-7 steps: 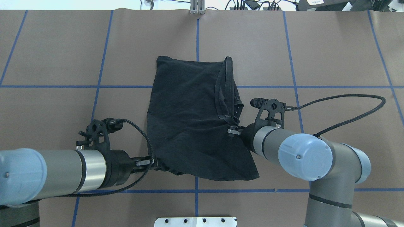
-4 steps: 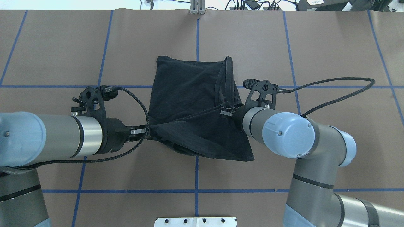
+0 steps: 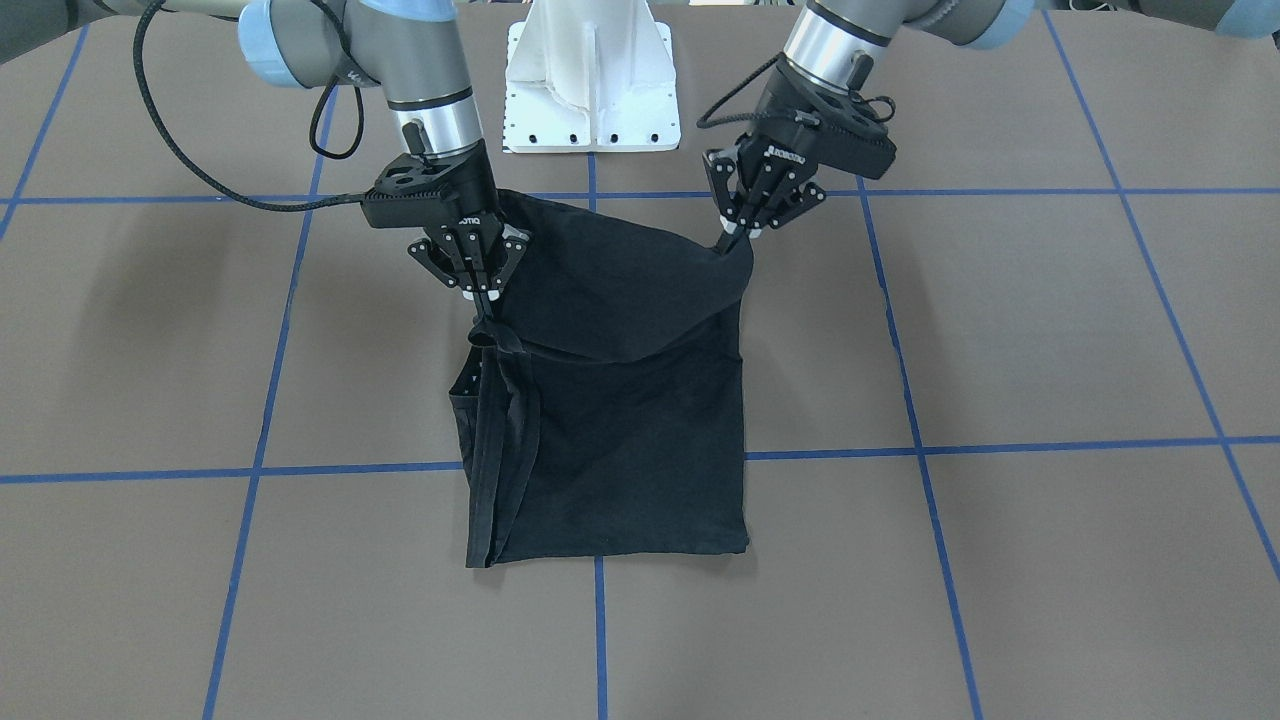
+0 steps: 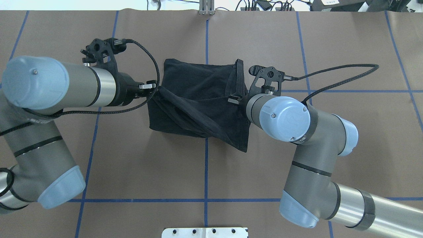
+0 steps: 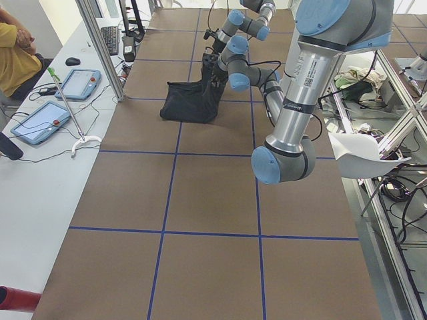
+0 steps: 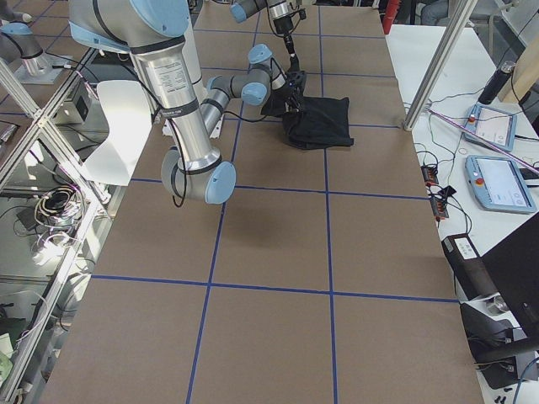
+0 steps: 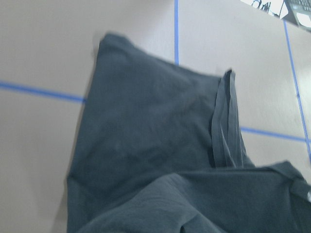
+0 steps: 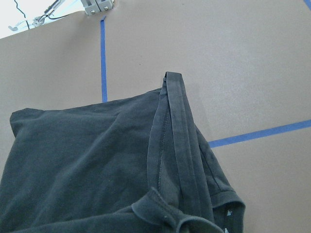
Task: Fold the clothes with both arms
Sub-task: 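Lift the near half with both grippers and fold it toward the far edge, then lay the folded half down at the far edge and open both grippers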
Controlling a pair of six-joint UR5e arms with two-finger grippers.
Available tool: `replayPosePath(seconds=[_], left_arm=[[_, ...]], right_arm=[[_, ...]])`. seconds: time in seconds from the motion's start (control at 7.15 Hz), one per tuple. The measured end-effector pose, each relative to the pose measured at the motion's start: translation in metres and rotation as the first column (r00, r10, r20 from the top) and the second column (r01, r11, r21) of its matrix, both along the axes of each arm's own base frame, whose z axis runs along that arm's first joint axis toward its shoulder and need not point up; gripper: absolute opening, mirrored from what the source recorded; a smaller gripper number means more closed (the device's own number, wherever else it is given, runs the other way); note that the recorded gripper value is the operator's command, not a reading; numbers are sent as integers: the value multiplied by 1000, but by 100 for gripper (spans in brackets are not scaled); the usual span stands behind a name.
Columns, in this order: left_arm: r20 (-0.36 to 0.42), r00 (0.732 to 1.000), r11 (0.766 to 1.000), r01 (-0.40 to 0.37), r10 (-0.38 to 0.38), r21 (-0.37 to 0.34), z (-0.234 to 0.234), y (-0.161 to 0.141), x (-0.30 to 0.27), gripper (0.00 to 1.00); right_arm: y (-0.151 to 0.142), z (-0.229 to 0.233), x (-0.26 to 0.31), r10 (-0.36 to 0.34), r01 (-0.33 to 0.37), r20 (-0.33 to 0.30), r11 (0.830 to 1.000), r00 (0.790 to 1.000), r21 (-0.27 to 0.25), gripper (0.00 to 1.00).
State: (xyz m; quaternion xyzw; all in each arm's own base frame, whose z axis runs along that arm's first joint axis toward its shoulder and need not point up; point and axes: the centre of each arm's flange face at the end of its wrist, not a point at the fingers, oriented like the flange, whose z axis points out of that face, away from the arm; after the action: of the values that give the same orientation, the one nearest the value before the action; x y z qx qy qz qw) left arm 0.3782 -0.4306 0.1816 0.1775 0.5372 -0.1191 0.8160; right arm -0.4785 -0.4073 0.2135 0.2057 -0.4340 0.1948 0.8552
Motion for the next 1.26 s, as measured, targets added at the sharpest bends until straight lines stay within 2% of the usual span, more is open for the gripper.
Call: replayPosePath(seconds=[0.28,0.7,0.98,1.26], left_arm=[[53,998,999,42,-43,13,-4,-60,12,0],[123,990,998,62,-64,17,3,-137,58,0],[148,987,998,68,-69,8,25,-176,95,0],[170,983,997,76,-74,-4,64,-202,121,0]], right_arm=[[-21,1,-18,16,-16,-25,1000,1000,-10,0],[-59,9,-41,43,-45,-79,999,996,-30,0],[-78,11,-57,60,-65,-113,997,992,-39,0],[-97,12,-70,75,-81,-140,996,987,-37,0]])
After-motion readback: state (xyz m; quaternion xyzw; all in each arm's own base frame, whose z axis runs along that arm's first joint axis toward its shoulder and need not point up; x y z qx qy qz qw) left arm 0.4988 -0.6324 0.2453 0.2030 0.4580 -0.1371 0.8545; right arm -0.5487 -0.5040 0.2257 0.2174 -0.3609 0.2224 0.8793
